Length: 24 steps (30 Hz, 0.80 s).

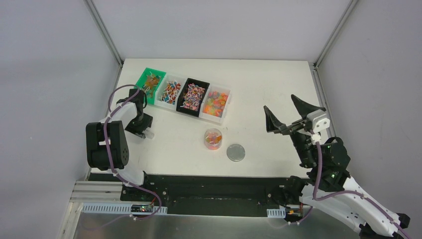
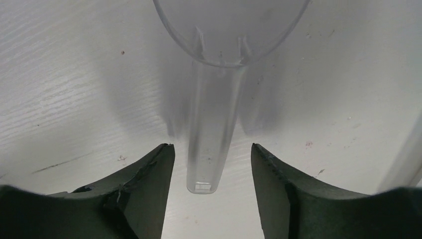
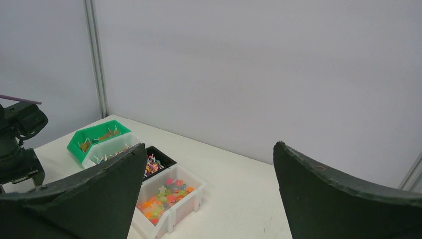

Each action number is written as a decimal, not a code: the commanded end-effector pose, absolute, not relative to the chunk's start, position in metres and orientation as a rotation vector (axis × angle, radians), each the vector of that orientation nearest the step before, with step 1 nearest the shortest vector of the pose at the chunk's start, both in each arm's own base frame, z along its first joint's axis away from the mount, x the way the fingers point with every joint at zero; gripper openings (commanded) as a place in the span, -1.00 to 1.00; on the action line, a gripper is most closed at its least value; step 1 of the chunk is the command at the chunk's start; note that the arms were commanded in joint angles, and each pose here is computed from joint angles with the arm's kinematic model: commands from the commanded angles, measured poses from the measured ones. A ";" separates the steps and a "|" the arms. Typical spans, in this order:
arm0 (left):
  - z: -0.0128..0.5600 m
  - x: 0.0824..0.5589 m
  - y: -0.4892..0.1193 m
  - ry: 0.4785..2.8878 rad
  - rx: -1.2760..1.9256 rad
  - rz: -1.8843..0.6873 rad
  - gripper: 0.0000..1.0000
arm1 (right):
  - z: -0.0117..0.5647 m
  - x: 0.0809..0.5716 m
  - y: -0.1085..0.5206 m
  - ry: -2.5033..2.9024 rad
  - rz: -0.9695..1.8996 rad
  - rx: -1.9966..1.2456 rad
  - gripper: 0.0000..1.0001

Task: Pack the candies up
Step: Place the spatula at the center of the board, then pick up the bottle lid at the center of the board.

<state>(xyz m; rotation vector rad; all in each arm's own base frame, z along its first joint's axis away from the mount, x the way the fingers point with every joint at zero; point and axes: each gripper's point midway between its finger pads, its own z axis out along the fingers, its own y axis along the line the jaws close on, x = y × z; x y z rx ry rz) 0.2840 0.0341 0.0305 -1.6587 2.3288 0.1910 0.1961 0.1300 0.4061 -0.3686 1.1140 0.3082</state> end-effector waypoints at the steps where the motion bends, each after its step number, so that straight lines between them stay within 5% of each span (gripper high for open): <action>1: 0.054 0.298 0.039 2.266 -1.631 0.140 0.25 | 0.405 0.204 0.126 1.193 0.380 -0.221 0.99; 9: 0.127 0.322 0.044 2.170 -1.400 0.023 0.88 | 0.361 0.232 0.148 1.436 0.391 -0.098 0.99; 15: 0.183 0.351 0.033 2.177 -0.961 -0.118 0.94 | 0.307 0.248 0.160 1.585 0.316 -0.074 0.99; 24: 0.227 0.340 -0.076 2.073 -0.253 -0.785 0.99 | 0.237 0.245 0.188 1.829 0.354 -0.124 0.99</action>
